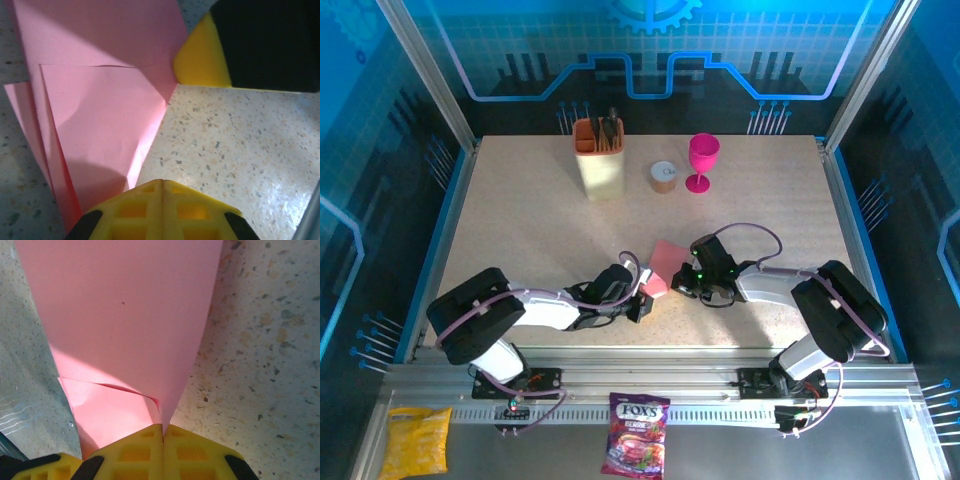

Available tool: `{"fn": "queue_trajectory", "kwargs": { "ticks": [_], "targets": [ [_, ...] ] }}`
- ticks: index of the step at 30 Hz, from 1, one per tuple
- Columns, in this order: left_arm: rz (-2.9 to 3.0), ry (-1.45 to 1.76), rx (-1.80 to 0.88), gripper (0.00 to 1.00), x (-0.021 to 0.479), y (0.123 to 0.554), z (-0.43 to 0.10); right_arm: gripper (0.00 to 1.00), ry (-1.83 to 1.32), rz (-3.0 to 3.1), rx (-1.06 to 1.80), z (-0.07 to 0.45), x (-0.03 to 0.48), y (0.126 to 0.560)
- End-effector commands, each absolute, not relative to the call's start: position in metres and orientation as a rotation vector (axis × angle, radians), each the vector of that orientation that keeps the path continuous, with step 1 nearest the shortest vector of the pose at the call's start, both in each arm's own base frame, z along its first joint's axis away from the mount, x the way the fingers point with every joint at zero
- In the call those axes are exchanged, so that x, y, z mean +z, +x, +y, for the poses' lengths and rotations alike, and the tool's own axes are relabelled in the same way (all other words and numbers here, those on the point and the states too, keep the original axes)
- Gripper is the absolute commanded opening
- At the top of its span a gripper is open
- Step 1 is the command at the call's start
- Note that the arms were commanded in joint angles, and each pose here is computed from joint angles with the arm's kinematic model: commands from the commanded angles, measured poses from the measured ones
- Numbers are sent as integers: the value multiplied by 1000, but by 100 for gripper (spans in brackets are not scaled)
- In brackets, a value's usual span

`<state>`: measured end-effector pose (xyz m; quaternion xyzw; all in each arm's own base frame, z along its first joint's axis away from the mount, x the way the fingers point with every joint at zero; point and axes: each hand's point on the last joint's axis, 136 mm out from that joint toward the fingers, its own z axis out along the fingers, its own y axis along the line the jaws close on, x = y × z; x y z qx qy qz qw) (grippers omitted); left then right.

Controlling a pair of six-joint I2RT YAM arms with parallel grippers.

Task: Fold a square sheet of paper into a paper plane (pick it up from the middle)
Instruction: Fold the wing for the fifth time at the center of the table.

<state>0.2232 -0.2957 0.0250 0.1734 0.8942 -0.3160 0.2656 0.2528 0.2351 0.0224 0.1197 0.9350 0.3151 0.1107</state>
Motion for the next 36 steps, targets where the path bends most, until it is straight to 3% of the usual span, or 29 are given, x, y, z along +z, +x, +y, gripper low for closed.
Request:
{"fn": "queue_trajectory", "kwargs": {
  "ticks": [1,6,7,9,11,15,23,29,36],
  "targets": [
    [2434,424,-795,2,10,228,-283,0,360,2753,910,233,19,247],
    [2470,385,-784,1,-5,227,-274,0,363,2749,912,232,21,244],
    [2473,376,-788,1,-6,227,-273,5,357,2748,920,233,22,244],
    [2479,366,-796,0,-8,226,-271,27,343,2742,918,230,26,244],
    [2474,372,-814,0,-6,225,-273,34,320,2727,904,226,34,244],
    [2475,382,-827,0,-3,224,-275,31,286,2682,865,212,56,244],
    [2489,392,-827,0,-8,222,-276,0,156,2602,1009,249,83,258],
    [2489,393,-821,0,-8,223,-275,0,73,2578,1128,292,76,266],
    [2485,407,-852,0,-3,223,-279,0,142,2639,1134,295,31,266]
  ]
}}
